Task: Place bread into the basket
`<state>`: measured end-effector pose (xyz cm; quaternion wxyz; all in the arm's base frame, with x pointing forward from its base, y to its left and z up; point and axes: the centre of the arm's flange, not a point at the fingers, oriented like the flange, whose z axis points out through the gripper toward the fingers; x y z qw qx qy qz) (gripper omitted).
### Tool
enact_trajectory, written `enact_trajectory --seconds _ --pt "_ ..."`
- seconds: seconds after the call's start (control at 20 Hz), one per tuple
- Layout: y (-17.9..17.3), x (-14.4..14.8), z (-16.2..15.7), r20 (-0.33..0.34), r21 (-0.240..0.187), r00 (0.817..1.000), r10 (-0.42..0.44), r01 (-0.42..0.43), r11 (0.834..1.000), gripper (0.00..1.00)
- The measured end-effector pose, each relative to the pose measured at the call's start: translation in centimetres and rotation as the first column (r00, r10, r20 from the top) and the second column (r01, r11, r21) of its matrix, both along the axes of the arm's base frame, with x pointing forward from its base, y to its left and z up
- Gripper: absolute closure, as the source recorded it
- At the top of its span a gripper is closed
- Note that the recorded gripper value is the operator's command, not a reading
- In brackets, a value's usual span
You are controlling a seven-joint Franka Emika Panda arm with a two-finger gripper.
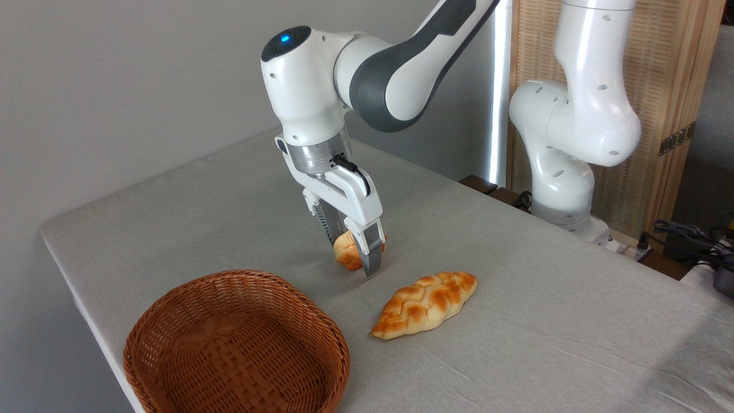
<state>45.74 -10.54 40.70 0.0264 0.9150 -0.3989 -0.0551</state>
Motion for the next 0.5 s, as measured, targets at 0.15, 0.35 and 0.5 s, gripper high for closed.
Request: enact_trajectory --seconds 0.15,0.35,0.5 --pt "0.0 0.0 -0.1 -0.001 -0.003 1.0 -0.023 0.023 1.0 0.69" --pt "0.0 0.0 -0.1 -0.001 -0.004 0.999 -0.034 0.034 0.999 0.7" --pt "0.0 0.0 -0.09 0.0 -0.005 0.999 -0.043 0.043 0.999 0.75"
